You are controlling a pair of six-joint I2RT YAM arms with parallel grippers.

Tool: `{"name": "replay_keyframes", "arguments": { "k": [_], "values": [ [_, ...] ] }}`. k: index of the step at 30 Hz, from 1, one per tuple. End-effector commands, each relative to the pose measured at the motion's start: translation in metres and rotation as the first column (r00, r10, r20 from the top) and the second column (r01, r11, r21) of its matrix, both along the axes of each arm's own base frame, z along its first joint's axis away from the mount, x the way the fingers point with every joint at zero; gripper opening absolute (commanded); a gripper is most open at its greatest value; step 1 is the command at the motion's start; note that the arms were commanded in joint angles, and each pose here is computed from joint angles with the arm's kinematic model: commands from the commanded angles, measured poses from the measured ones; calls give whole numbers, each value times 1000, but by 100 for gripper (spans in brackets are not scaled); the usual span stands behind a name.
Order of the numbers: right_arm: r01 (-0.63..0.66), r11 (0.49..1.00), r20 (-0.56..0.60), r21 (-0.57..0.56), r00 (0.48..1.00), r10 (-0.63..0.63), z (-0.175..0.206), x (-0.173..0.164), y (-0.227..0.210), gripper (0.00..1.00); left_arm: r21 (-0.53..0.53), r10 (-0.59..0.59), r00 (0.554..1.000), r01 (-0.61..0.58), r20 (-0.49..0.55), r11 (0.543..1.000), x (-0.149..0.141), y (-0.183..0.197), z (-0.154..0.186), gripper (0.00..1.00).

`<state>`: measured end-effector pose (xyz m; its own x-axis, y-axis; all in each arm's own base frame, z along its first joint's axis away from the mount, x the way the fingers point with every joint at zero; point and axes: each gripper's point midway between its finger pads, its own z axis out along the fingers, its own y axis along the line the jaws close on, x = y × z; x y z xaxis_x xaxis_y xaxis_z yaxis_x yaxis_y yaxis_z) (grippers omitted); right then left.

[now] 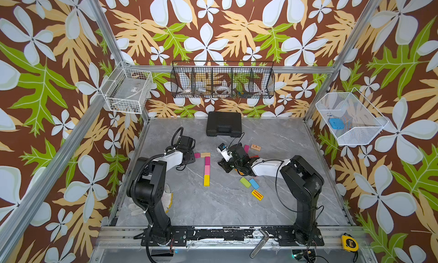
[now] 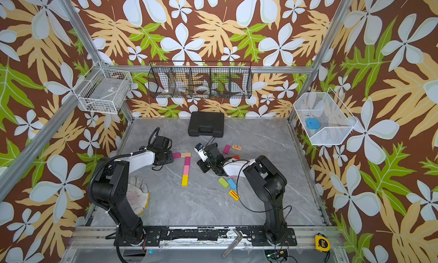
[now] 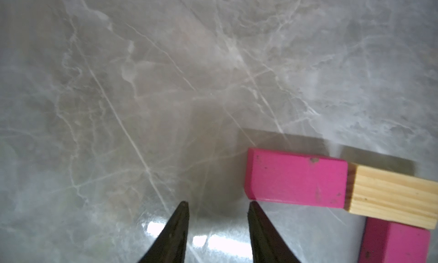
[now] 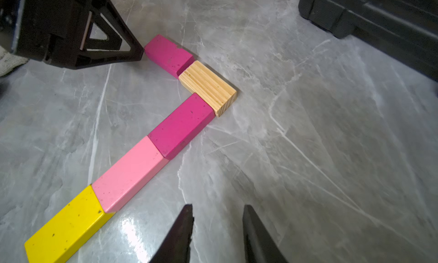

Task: Assemble the number 7 with building blocks
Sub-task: Adjust the building block at the center of the board.

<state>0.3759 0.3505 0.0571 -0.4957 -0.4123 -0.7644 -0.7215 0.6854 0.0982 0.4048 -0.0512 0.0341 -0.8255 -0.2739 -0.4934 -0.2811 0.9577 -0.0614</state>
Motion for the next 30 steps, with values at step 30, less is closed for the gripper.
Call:
{"name": "replay_keyframes", "arguments": {
  "k": [30],
  "values": [
    [-169, 985, -89, 20, 981, 170, -6, 80, 91, 27, -59, 43, 999, -42, 28, 997, 34, 18, -8, 39]
  ]
}}
